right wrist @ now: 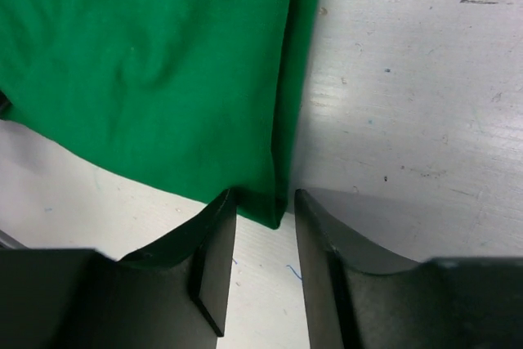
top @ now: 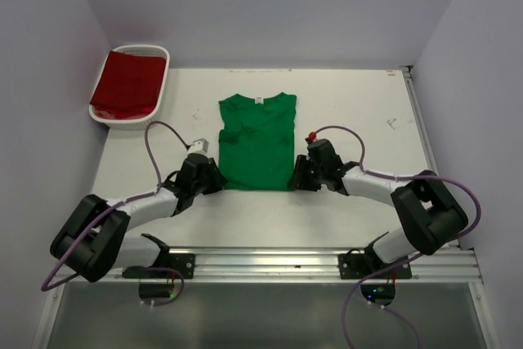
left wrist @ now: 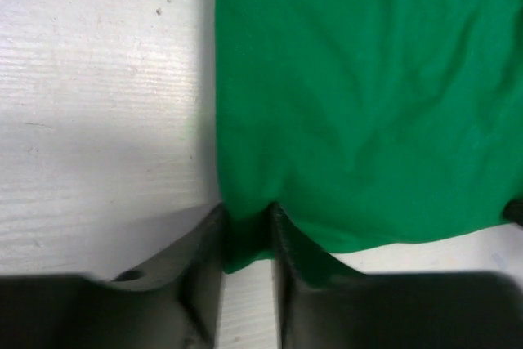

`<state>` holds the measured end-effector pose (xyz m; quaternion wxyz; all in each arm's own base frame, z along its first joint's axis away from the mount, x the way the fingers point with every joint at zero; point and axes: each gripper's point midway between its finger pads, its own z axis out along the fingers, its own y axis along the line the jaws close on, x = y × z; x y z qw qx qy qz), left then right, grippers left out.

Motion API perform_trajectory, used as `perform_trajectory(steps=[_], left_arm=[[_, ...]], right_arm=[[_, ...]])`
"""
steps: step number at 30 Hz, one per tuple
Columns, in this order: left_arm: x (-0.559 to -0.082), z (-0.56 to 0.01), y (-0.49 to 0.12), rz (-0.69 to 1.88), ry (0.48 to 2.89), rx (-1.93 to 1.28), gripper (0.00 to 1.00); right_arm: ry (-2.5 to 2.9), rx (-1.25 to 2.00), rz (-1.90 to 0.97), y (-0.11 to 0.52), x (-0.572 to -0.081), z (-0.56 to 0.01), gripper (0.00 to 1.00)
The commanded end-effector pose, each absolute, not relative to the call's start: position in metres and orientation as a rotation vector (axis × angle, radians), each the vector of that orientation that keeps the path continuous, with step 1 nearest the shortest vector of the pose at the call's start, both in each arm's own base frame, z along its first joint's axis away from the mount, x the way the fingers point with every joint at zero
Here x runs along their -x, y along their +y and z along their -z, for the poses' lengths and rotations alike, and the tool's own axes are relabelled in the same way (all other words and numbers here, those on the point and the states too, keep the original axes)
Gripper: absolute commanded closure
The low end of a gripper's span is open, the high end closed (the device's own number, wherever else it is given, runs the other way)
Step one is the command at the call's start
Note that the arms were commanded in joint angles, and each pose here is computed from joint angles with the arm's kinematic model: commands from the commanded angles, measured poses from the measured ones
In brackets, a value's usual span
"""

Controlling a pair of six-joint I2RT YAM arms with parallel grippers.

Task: Fold and stack the t-shirts
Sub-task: Grab one side of the 2/3 rectangular tshirt with both arms

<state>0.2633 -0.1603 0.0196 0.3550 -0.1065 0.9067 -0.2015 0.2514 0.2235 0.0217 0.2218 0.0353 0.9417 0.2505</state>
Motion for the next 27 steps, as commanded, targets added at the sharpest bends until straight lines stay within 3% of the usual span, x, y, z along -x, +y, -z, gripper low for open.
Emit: perform_trajectory(steps=[1,4,6,15,27], left_arm=[[-0.242,0.015,-0.148,0.43,2.486,0.266,0.75],[-0.235,0.032,-0.152,0.448,2.544,0.251,1.0],[-0.231,0.037,-0.154,0.463,2.562,0.244,1.0],[-0.216,0.023,-0.161,0.561,2.54,0.159,1.0],[-0.172,-0.041,-0.174,0.778,2.523,0.056,1.0]], right_arm=[[2.637,-0.1,-0.671,0.22,-0.244,-0.012,0.66],[2.638,-0.099,-0.657,0.217,-0.241,-0.01,0.9],[2.632,-0.099,-0.649,0.215,-0.241,-0.012,1.0],[2.594,-0.052,-0.641,0.21,-0.23,-0.034,1.0],[2.529,0.049,-0.677,0.2,-0.183,-0.09,1.0]])
